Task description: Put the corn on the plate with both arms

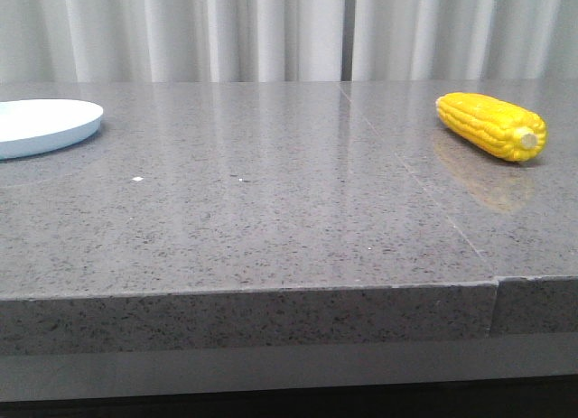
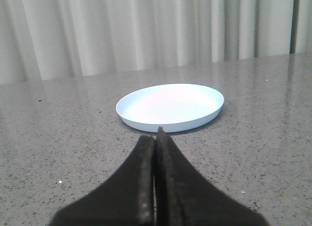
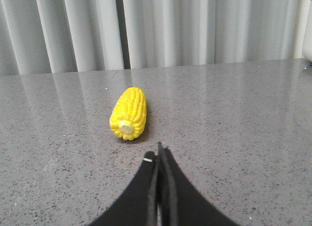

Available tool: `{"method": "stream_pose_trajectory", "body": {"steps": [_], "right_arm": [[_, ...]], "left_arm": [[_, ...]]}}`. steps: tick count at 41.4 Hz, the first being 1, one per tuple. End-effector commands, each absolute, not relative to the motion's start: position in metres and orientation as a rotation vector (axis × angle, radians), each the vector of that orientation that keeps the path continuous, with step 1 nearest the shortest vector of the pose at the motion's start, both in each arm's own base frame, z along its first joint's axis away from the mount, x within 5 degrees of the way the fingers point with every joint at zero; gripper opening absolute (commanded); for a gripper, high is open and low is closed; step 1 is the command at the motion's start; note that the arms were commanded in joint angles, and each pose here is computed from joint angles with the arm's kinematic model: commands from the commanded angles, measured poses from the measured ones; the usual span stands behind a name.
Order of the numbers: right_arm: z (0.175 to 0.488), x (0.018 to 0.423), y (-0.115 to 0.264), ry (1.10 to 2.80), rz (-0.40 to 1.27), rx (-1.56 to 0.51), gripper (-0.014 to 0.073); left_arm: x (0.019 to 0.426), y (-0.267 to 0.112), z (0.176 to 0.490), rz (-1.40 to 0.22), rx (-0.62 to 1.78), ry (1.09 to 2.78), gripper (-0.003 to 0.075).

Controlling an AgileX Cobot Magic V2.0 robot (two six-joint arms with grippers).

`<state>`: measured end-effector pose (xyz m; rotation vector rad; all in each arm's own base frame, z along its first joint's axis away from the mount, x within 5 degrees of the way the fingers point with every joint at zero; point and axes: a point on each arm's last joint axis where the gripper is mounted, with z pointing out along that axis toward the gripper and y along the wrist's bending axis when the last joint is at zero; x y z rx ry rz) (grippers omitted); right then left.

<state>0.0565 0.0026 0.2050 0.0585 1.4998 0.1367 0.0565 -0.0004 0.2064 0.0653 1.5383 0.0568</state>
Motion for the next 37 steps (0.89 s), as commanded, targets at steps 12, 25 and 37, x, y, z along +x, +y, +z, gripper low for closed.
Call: {"method": "stream_pose_trajectory", "body": {"steps": [12, 25, 37], "right_arm": [[0.218, 0.054, 0.002, 1.388, 0.132, 0.053, -0.0119], [0.218, 0.054, 0.002, 1.388, 0.132, 0.053, -0.0119], [0.234, 0.05, 0.002, 1.323, 0.135, 0.051, -0.0119]], "left_arm": [[0.054, 0.0, 0.213, 0.043, 0.051, 1.449, -0.002], [0.054, 0.0, 0.214, 0.044, 0.051, 1.446, -0.002], [0.051, 0.0, 0.233, 0.022, 0.023, 1.343, -0.002]]}}
